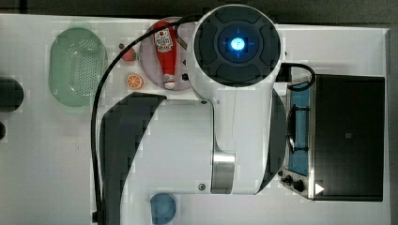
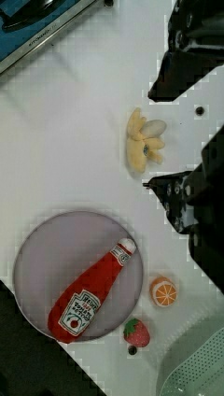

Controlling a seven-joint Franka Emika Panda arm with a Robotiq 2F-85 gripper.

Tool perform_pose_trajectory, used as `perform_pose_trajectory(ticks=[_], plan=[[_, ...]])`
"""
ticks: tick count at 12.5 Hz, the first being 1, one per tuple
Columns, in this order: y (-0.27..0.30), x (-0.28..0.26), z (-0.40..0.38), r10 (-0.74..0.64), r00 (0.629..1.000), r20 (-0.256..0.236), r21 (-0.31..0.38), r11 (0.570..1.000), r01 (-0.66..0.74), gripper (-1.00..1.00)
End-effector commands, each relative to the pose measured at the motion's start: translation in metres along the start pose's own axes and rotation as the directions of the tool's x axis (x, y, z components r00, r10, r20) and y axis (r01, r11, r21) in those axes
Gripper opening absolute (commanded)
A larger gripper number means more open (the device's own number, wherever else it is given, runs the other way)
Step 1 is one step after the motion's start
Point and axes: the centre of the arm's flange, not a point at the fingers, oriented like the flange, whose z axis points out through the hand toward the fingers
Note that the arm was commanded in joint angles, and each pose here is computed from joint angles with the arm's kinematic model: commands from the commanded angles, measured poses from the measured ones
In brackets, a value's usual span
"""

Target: Pick Banana and place it in mug.

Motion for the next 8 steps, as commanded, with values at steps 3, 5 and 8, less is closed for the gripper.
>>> perform_pose_trajectory(ticks=[3,5,8], plan=[[0.07,-0.06,-0.006,0.095,0.995,0.015,-0.018,0.995,-0.095,1.0],[0.066,-0.059,0.004,0.025,0.999,0.025,-0.026,0.999,-0.024,1.0],[0.058,-0.051,0.04,-0.198,0.978,0.061,-0.038,0.979,0.2,1.0]])
